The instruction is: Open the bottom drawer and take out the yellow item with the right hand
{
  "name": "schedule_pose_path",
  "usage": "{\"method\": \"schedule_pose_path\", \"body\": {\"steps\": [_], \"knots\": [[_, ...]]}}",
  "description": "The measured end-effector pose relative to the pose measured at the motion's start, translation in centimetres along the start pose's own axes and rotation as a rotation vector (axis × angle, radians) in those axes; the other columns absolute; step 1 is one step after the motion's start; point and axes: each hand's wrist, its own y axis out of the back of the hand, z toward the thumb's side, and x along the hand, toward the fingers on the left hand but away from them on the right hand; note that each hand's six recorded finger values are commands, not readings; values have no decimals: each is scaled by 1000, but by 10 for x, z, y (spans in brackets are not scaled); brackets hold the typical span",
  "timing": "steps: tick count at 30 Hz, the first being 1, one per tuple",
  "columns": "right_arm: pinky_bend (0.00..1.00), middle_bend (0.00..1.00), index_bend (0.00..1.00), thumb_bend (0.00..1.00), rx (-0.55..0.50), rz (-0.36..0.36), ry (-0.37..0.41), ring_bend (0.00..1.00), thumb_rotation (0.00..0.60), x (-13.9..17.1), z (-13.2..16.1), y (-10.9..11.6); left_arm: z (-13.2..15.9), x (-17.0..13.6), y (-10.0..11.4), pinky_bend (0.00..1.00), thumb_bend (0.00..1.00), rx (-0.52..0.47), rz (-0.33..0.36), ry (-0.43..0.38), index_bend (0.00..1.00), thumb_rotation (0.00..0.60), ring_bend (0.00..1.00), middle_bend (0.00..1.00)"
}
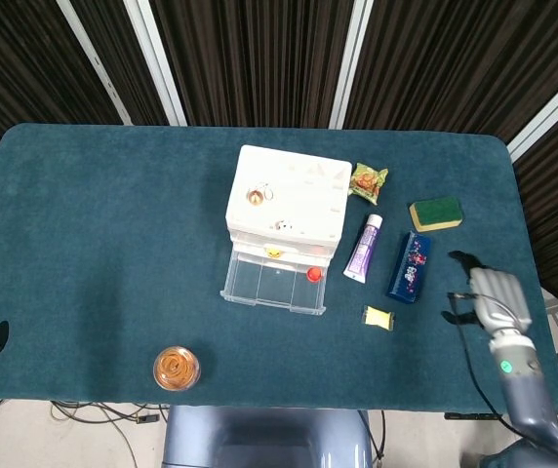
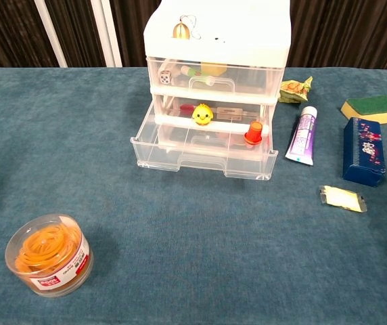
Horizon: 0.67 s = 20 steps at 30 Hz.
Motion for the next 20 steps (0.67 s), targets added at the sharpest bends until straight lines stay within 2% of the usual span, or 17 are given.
{"method": "schedule_pose_path", "body": {"steps": [5,9,16,20], "knots": [[262,91,104,66,79,-141,-17,229,600,45,-40,-8,2,-1,-1,0,402,15,0,-7,93,600,0,2],[244,55,66,60,164,-208,-10,190,600,70,-57,-18,3,-2,-1,0,403,30,-2,-19,92,600,0,0],[239,34,48,61,259,-262,11,170,600,87,-55,-24,6,-4,0,0,401,33,-6,-35,87,600,0,0],[238,29,48,60,282,-250,20,171,600,88,-55,-28,8,-5,0,0,400,36,-14,-44,87,600,0,0]]}}
